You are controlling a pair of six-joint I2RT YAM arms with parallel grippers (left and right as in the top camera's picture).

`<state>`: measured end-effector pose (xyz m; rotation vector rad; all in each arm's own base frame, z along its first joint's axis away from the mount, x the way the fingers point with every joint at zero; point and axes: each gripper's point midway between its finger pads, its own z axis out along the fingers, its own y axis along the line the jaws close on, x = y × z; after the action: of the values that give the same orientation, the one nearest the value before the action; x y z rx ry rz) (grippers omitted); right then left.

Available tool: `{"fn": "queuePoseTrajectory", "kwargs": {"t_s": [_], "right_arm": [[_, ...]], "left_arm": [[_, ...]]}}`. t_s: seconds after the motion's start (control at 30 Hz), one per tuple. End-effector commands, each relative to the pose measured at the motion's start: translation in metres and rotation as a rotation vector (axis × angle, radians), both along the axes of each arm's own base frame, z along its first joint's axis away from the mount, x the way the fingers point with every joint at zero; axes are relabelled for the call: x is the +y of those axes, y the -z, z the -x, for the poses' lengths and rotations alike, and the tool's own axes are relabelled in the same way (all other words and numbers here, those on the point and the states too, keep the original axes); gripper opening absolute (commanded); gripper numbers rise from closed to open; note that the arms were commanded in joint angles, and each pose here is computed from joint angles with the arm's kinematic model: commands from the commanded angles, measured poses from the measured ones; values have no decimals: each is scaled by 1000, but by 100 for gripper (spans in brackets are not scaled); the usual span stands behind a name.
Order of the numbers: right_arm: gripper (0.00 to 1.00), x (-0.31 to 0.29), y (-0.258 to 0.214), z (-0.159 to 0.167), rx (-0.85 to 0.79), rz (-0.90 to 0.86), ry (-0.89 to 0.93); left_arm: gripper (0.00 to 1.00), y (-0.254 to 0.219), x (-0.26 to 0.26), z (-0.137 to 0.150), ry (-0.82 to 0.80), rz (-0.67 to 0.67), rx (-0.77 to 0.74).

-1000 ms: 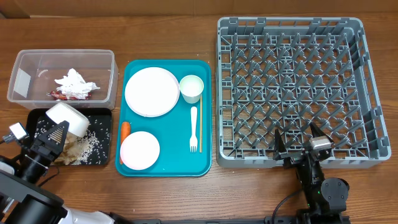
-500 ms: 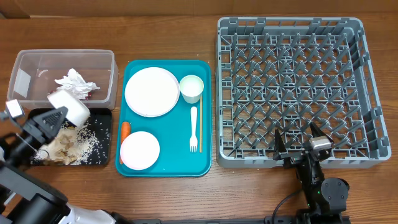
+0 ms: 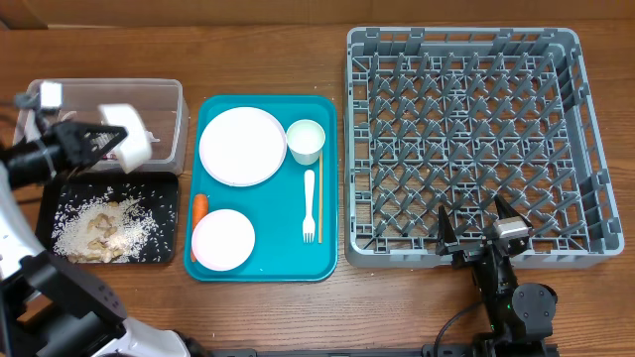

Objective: Sort waste into correct bins and load items into the dishwasher rack
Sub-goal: 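Carry the empty bowl right and set it on the white plate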

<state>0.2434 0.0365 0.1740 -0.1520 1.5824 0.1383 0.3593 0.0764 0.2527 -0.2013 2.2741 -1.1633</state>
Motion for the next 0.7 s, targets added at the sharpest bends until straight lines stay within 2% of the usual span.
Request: {"fn": "queuePoseTrajectory", "kwargs": {"t_s": [0.0, 0.33, 0.5, 0.67], "right_arm": [[100, 1, 3, 0, 0, -3, -6], [100, 1, 3, 0, 0, -3, -6], [100, 1, 3, 0, 0, -3, -6], [100, 1, 3, 0, 0, -3, -6]], "left_arm": [[4, -6, -23, -12, 0, -97, 83], [4, 17, -121, -45, 110, -315, 153], [4, 36, -154, -48, 96, -538, 187], [4, 43, -178, -53, 69, -777, 141]]}}
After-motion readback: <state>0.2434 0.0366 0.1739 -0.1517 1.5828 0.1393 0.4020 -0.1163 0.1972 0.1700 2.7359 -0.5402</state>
